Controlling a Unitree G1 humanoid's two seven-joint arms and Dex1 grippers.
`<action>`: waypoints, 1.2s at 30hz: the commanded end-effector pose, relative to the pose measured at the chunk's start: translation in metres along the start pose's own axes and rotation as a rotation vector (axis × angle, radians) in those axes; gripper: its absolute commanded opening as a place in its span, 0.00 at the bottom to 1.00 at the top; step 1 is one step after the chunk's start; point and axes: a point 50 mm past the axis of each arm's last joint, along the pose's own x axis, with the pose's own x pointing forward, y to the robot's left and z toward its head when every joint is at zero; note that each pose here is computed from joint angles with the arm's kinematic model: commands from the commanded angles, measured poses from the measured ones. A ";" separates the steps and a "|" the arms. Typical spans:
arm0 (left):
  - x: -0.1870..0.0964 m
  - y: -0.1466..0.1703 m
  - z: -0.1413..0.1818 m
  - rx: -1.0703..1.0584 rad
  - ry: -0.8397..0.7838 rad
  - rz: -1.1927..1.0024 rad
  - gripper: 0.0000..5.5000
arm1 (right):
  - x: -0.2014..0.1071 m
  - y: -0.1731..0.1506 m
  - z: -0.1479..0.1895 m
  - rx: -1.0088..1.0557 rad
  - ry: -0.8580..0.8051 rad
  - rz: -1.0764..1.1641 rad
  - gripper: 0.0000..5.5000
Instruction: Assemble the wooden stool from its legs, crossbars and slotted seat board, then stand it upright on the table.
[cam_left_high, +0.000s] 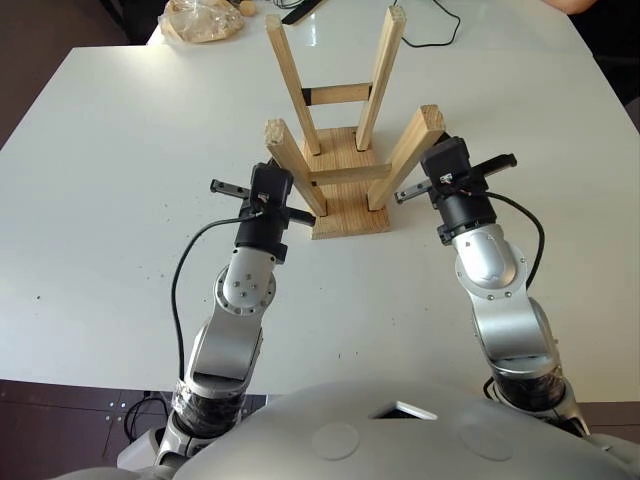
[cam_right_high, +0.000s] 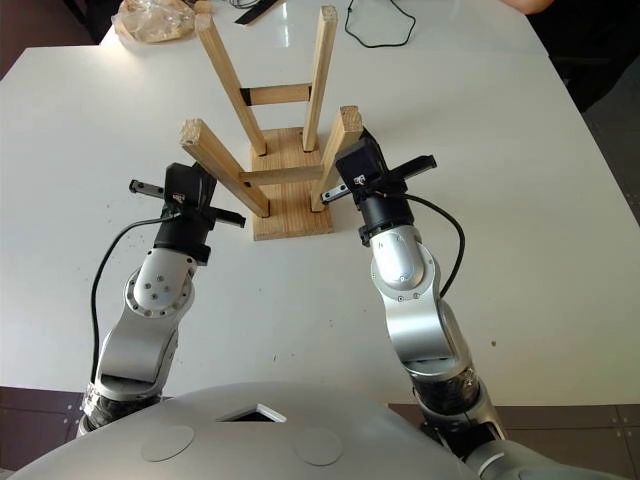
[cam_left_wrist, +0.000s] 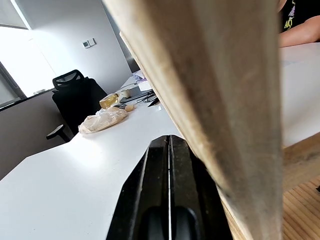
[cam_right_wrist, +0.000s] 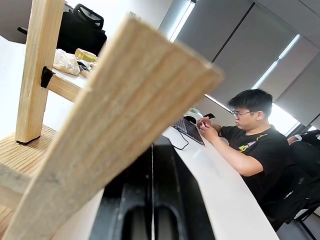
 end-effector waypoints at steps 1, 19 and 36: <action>-0.001 -0.031 0.011 -0.070 -0.046 -0.221 0.00 | -0.006 0.039 0.020 0.076 -0.106 0.317 0.00; 0.053 0.086 0.109 -0.913 -0.243 -0.499 0.00 | 0.033 -0.101 0.071 0.732 -0.433 0.603 0.00; 0.040 0.074 0.133 -0.792 -0.165 -0.764 0.00 | 0.039 -0.088 0.100 0.709 -0.518 0.734 0.00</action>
